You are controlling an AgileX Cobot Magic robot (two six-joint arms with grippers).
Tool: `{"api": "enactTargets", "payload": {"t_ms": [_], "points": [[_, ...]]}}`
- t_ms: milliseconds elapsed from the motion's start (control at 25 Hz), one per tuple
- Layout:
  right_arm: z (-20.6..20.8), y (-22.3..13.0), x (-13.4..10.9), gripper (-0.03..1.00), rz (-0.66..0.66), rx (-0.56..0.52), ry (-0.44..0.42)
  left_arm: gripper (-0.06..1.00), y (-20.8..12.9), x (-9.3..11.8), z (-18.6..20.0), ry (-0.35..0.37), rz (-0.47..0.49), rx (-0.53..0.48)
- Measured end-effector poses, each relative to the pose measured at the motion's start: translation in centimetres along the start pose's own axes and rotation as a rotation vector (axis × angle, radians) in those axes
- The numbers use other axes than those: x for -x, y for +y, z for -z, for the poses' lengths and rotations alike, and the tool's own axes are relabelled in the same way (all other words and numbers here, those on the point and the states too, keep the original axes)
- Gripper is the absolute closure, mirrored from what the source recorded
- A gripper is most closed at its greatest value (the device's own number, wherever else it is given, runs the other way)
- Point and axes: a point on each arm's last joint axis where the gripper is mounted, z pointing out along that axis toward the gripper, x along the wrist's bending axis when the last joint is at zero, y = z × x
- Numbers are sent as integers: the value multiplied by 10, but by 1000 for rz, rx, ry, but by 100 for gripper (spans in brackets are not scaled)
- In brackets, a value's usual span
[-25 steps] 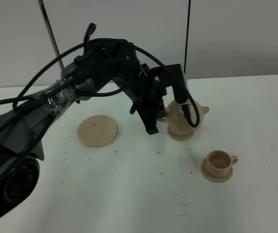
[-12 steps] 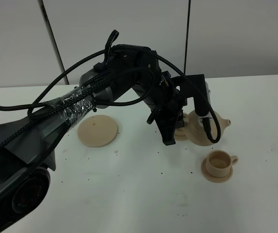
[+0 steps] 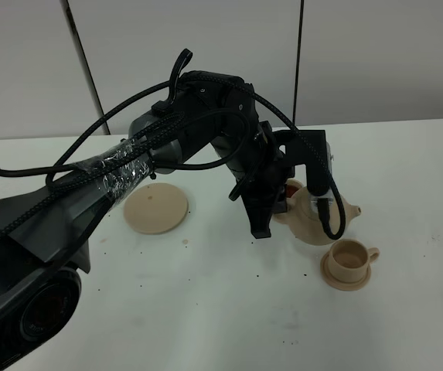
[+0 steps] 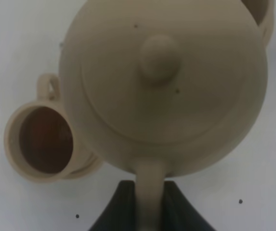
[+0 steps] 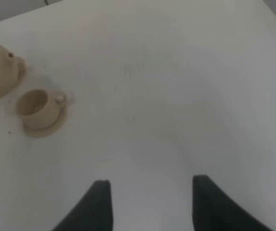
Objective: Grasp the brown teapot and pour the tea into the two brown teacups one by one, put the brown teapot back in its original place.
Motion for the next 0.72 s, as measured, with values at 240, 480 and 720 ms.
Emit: {"api": "enactTargets", "payload": {"t_ms": [240,480,720], "points": [[0,0,0,59,-1,0,0,77,-3,-1,0,16,-72,-40],[0,0,0,59,-1,0,0,77,3,1,-1,52,-152,-100],[0,0,0,59,0,0,0,77,16,6,-1,93,-234,-133]]}}
